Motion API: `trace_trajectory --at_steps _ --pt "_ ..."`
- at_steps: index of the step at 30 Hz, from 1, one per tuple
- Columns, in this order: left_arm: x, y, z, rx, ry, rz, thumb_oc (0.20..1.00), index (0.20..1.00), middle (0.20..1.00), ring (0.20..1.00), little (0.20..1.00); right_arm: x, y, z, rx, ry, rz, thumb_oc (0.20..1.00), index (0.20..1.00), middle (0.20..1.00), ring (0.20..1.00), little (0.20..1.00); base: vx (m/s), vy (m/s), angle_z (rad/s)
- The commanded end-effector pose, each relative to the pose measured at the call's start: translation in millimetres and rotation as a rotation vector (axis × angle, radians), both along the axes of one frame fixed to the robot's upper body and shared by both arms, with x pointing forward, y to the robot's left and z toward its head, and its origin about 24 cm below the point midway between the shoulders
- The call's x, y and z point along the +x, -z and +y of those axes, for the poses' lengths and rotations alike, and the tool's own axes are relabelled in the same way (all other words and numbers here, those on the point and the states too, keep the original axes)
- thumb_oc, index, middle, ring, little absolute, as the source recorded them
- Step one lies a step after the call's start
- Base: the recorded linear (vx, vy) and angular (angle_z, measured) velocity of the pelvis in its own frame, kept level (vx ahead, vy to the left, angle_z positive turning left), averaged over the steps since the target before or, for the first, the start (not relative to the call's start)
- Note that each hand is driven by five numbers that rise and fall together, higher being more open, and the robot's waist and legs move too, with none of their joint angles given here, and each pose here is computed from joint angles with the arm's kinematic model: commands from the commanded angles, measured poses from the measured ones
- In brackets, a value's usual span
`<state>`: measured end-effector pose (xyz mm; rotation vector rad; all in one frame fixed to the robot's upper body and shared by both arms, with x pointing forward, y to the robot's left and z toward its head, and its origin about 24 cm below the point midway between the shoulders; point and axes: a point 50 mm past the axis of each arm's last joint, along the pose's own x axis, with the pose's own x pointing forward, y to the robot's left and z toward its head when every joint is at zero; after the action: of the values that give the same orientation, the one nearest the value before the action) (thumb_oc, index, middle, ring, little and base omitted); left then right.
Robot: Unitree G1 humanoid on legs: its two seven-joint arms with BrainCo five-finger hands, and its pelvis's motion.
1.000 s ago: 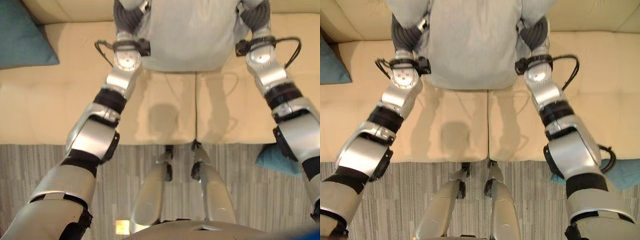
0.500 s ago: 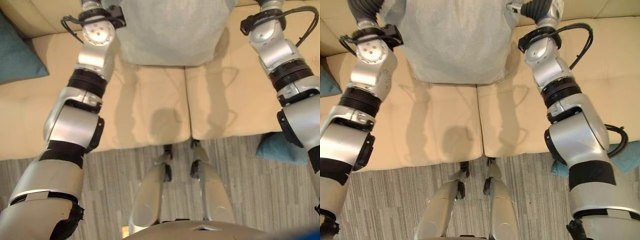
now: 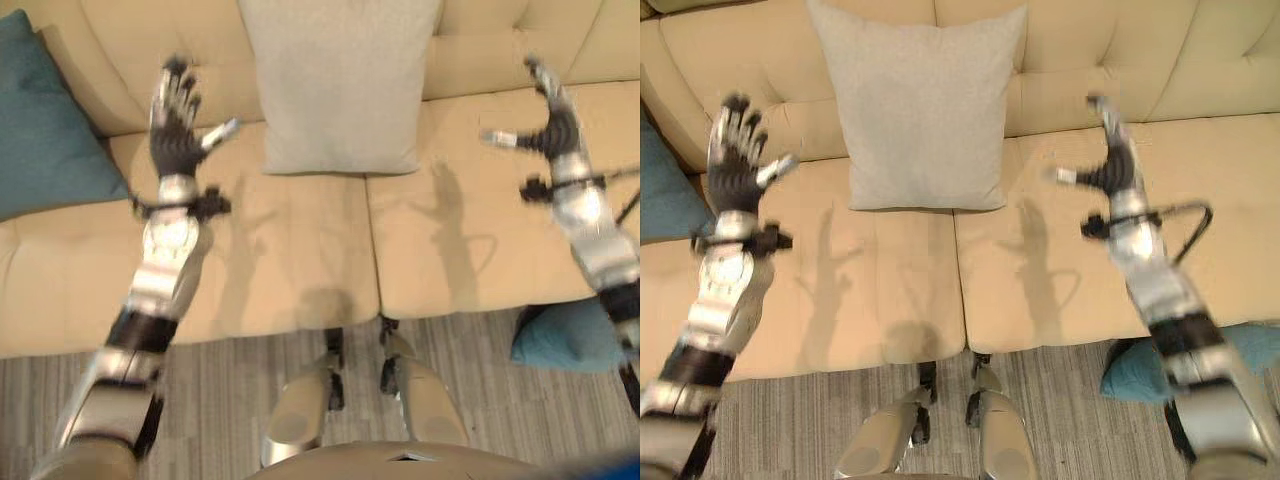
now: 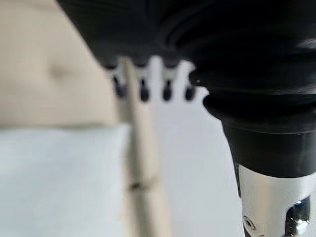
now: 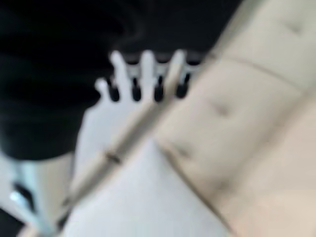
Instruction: Pick up all the scattered cushions and arrange them neatly on the sofa.
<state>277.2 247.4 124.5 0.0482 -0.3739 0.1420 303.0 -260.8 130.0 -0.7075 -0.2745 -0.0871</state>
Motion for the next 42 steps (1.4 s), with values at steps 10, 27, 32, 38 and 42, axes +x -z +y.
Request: trace_trajectory --at_steps 10,27,32,38,42 --pt "-101.2 186.9 14.6 0.029 -0.070 0.778 1.000 1.000 1.000 1.000 1.000 -92.9 155.0 -16.8 0.174 0.106 0.546 1.000 1.000 1.000 1.000 1.000 0.01 -0.049 0.06" --pt "-187.9 274.2 4.7 -0.064 -0.228 1.359 1.000 1.000 1.000 1.000 1.000 -161.8 245.5 -10.0 0.249 0.306 0.996 1.000 1.000 1.000 1.000 1.000 -0.11 -0.048 0.19" --pt "-191.5 277.3 -1.0 -0.096 -0.229 1.374 1.000 1.000 1.000 1.000 1.000 -169.6 253.5 -8.8 0.248 0.322 1.060 1.000 1.000 1.000 1.000 1.000 -0.11 0.089 -0.23" --pt "-159.4 272.0 -17.9 -0.126 -0.179 1.287 1.000 1.000 1.000 1.000 1.000 -179.3 263.7 -7.6 0.281 0.394 1.129 1.000 1.000 1.000 1.000 1.000 -0.25 0.174 -0.14" --pt "-147.8 267.5 -10.9 -0.117 -0.198 1.265 1.000 1.000 1.000 1.000 1.000 -161.1 261.7 6.2 0.316 0.362 1.092 1.000 1.000 1.000 1.000 1.000 -0.32 0.110 -0.42"
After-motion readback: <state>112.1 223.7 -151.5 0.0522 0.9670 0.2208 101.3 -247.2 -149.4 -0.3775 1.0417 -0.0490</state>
